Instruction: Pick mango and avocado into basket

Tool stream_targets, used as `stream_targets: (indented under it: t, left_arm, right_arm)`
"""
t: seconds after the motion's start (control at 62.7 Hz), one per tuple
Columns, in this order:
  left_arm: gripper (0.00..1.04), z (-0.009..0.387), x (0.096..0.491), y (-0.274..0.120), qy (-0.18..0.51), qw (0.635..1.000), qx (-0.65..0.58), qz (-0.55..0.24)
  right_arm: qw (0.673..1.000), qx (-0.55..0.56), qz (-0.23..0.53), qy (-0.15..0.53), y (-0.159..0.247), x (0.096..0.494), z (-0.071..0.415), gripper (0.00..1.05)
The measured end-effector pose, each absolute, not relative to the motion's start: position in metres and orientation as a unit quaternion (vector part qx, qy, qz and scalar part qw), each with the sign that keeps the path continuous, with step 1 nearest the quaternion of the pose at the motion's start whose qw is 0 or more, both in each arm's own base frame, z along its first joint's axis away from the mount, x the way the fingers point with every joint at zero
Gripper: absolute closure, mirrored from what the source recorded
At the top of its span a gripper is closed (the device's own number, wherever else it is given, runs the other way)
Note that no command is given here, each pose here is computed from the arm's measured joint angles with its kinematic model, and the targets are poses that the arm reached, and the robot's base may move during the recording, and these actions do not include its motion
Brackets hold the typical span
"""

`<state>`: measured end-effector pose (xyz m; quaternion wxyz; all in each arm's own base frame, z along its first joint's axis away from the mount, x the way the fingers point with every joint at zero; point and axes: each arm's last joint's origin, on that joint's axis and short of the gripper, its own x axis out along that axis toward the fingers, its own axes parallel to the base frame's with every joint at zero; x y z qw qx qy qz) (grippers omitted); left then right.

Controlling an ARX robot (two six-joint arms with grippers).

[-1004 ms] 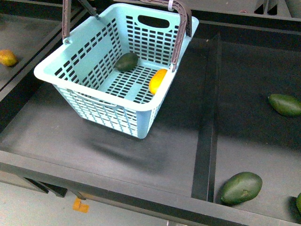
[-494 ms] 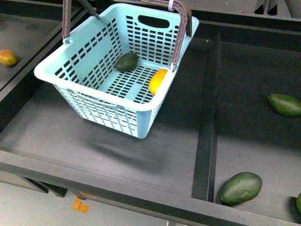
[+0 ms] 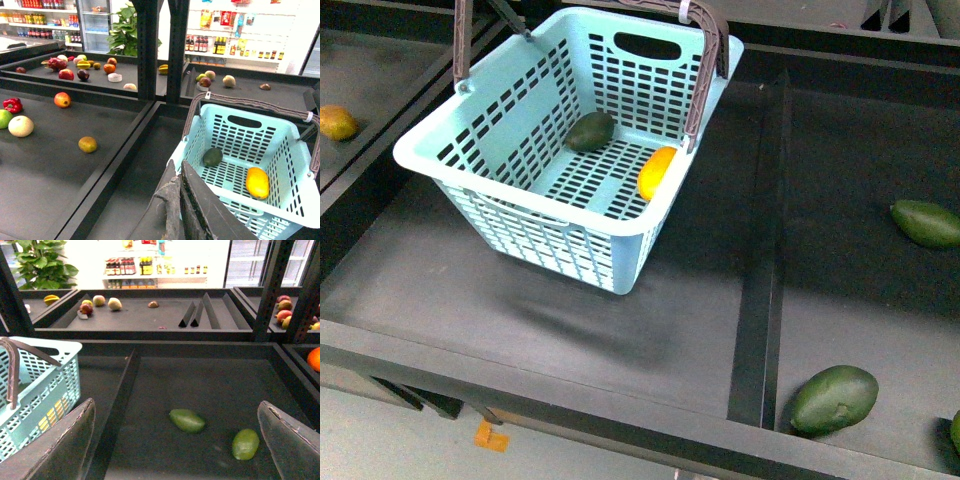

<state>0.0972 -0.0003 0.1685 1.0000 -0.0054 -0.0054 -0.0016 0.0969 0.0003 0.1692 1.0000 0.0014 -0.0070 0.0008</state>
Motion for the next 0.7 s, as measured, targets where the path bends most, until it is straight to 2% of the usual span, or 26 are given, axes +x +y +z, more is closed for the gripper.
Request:
stream_targets:
  t: [0.526,0.701]
  left_arm:
    - [1.02,0.1684,0.0971,-0.0003,-0.005,1.000,-0.006,-0.002]
    - [0.66,0.1684,0.0971,-0.0003,-0.005,1.000,-0.006,-0.002]
  right_arm:
    - [1.000,0.001,0.001,-0.007,0.0003,0.0969,0.1692,0.09]
    - [1.000,0.001,0.001,-0.007,0.0003,0.0969,0.1692,0.09]
